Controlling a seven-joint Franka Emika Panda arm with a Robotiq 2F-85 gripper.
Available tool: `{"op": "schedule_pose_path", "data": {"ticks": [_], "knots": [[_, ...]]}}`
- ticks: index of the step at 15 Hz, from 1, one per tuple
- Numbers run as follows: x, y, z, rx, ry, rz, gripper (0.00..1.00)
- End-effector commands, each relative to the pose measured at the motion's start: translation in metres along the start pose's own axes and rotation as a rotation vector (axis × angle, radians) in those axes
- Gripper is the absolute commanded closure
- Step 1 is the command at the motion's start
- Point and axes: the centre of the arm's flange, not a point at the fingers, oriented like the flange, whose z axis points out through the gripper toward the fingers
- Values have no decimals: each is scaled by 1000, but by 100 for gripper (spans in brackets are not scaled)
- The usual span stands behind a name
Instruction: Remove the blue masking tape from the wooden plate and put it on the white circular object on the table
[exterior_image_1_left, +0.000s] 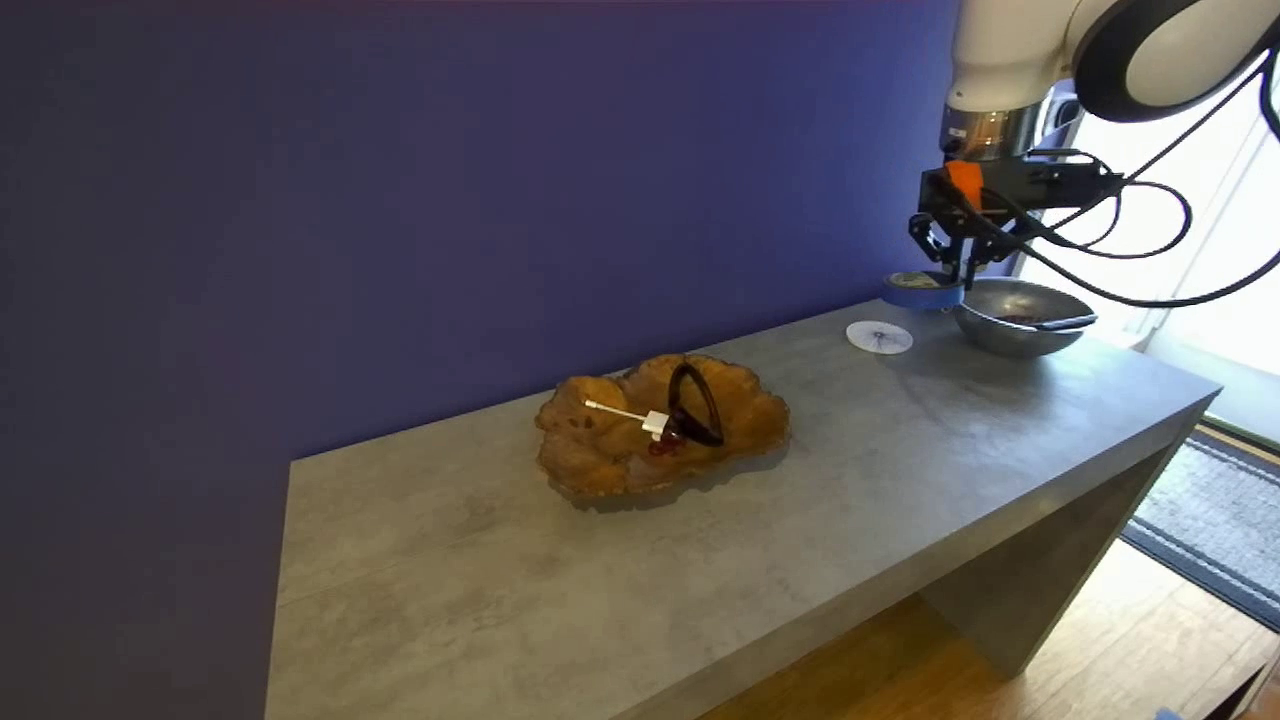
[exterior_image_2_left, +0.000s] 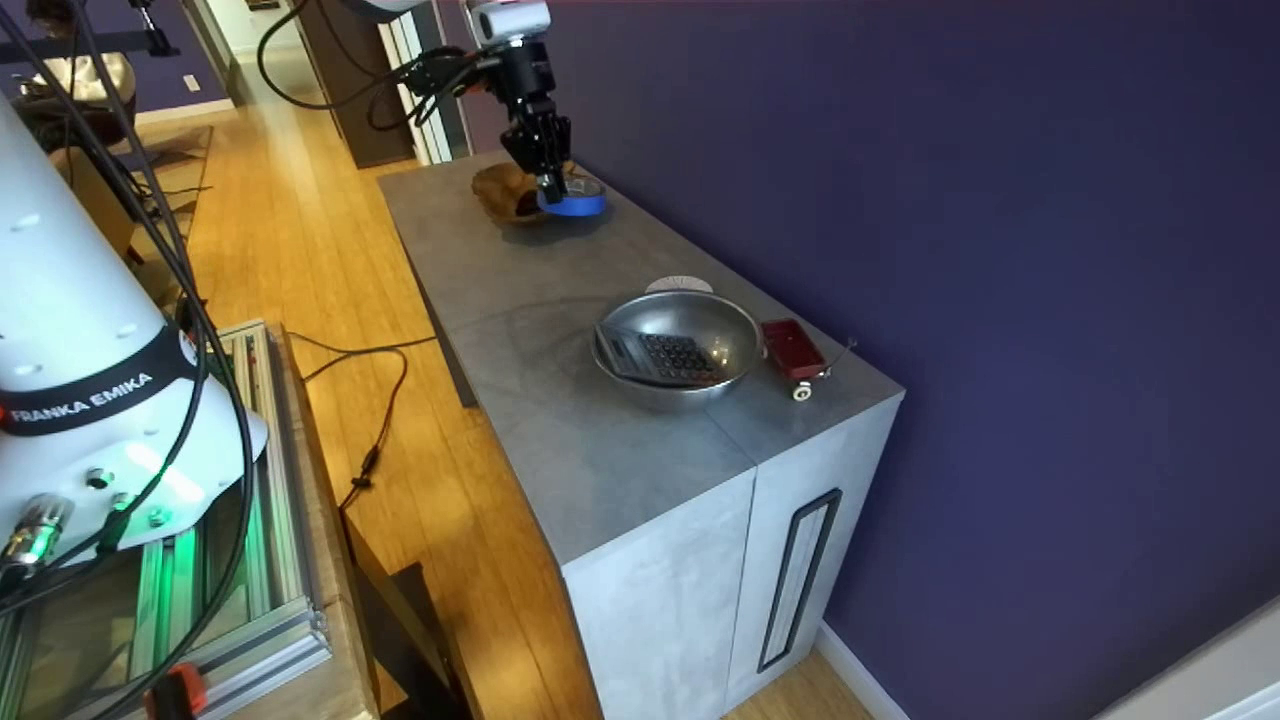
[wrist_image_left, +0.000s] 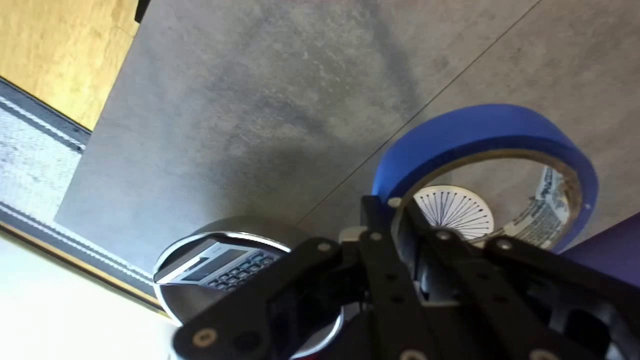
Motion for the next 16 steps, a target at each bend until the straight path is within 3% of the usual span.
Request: {"op": "schedule_pose_path", "data": {"ticks": [1, 7, 16], "knots": [[4, -6, 4, -6, 47, 60, 97], [49, -12, 59, -33, 78, 242, 97], [74, -48, 129, -7, 67, 379, 97]]}}
